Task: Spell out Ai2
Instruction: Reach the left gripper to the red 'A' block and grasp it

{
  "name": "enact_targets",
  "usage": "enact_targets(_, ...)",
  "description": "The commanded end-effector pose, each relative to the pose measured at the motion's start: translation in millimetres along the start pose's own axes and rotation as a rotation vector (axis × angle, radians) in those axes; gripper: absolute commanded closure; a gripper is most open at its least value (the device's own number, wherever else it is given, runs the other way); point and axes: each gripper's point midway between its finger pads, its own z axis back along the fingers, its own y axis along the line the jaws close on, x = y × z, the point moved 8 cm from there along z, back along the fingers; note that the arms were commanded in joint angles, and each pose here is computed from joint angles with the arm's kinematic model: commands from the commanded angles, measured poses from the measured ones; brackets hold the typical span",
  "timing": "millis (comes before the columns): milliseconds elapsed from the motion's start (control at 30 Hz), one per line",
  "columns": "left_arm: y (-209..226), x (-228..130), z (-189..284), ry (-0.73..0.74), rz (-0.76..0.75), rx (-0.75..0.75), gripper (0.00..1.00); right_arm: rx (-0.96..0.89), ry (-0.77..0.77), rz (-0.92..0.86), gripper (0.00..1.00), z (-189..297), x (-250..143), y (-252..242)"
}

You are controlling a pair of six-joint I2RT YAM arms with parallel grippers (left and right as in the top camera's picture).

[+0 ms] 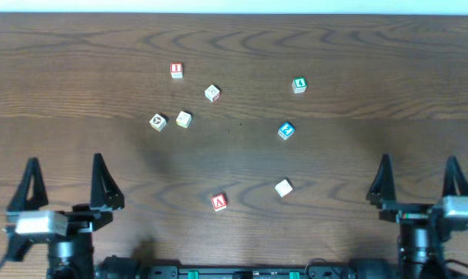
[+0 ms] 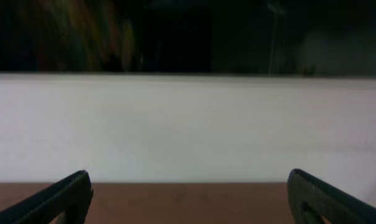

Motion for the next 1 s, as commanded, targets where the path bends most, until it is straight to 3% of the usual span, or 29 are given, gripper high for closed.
enact_targets(0, -7, 19, -27, 0.103, -0.049, -0.023, 0.05, -0.035, 0.140, -0.070, 0.01, -23, 6, -2)
enact_targets(100, -16, 24, -72, 0.336, -0.062, -0.063, 0.05, -0.018, 0.377, -0.126, 0.01, -57, 6, 4)
enact_targets(233, -29, 4, -107, 0.692, -0.048, -0.147, 0.05, 0.155, 0.627, -0.174, 0.01, -89, 1, 24)
enact_targets(300, -41, -17, -122, 0.927, 0.009, -0.254, 0.05, 0.248, 0.756, -0.219, 0.01, -104, -10, 34)
enact_targets(500, -47, -86, -142, 1.275, 0.090, -0.282, 0.05, 0.410, 1.054, -0.357, 0.01, -109, -55, 53)
enact_targets(667, -45, -145, -127, 1.679, 0.117, -0.291, 0.05, 0.242, 1.342, -0.354, 0.06, -105, -100, 42)
enact_targets(733, -48, -163, -119, 1.811, 0.118, -0.286, 0.05, 0.178, 1.424, -0.333, 0.03, -101, -111, 38)
enact_targets(833, -69, -202, -103, 1.877, 0.103, -0.244, 0.04, 0.003, 1.452, -0.326, 0.04, -98, -122, 30)
enact_targets(933, -80, -240, -69, 1.797, -0.052, 0.039, 0.04, -0.068, 1.432, -0.341, 0.02, -92, -120, 26)
enact_targets(967, -86, -246, -58, 1.774, -0.078, 0.060, 0.04, -0.072, 1.424, -0.337, 0.02, -91, -118, 25)
